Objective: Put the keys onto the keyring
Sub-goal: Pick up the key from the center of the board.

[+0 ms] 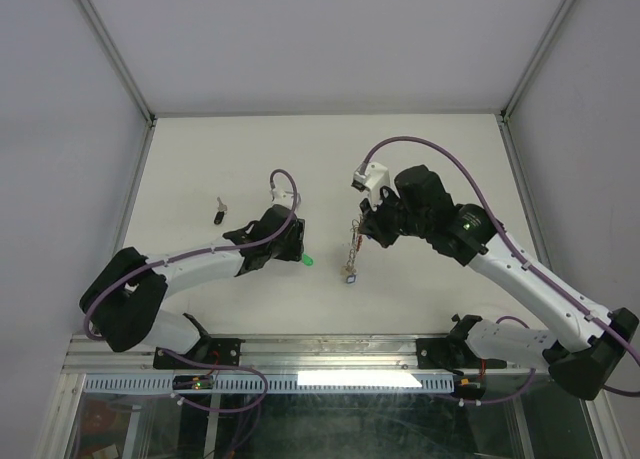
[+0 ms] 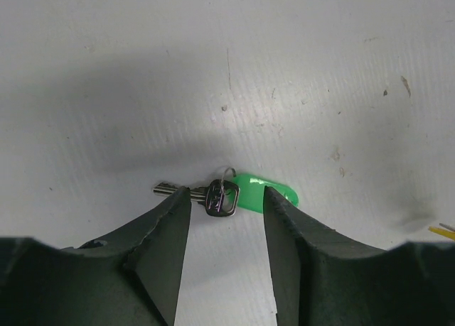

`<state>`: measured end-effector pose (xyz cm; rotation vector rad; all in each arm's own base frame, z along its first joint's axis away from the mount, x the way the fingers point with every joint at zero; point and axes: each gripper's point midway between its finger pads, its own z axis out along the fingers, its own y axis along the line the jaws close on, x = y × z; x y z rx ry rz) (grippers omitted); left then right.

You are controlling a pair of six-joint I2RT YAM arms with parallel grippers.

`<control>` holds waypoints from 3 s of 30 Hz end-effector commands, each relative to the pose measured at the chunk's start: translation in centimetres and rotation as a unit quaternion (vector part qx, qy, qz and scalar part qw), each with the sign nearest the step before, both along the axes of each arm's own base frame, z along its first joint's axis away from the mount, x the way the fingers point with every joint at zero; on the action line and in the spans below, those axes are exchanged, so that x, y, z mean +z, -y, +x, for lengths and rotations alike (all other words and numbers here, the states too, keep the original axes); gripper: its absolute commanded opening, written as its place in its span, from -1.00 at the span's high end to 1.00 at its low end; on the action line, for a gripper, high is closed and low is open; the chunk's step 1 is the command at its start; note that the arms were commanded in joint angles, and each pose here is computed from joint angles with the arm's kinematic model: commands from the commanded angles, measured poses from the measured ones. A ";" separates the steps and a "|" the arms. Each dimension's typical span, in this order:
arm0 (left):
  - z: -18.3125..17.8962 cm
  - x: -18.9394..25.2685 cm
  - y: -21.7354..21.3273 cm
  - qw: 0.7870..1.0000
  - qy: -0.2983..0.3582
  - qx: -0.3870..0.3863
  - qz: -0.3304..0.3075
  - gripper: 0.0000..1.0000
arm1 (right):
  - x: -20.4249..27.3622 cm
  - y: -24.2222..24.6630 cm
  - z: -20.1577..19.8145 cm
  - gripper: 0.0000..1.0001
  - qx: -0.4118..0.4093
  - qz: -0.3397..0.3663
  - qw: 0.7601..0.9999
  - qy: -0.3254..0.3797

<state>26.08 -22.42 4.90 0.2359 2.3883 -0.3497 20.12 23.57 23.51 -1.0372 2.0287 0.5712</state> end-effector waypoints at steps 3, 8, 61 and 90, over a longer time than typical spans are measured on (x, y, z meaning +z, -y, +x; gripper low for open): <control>2.0 1.5 1.2 0.998 0.038 -0.018 -0.036 0.18 | 1.5 -1.1 0.5 1.00 0.003 0.030 0.999 0.014; 1.8 -0.3 1.2 0.999 0.017 -0.024 -0.021 0.21 | 1.3 -1.3 0.4 1.00 0.005 0.030 0.999 0.010; 0.6 0.0 2.4 0.998 -0.021 0.020 -0.064 0.48 | 0.9 -1.8 0.1 1.00 0.012 0.038 0.999 -0.006; 0.1 -1.2 2.5 0.998 -0.034 0.015 -0.059 0.88 | 0.9 -1.9 0.0 1.00 0.014 0.042 0.999 -0.008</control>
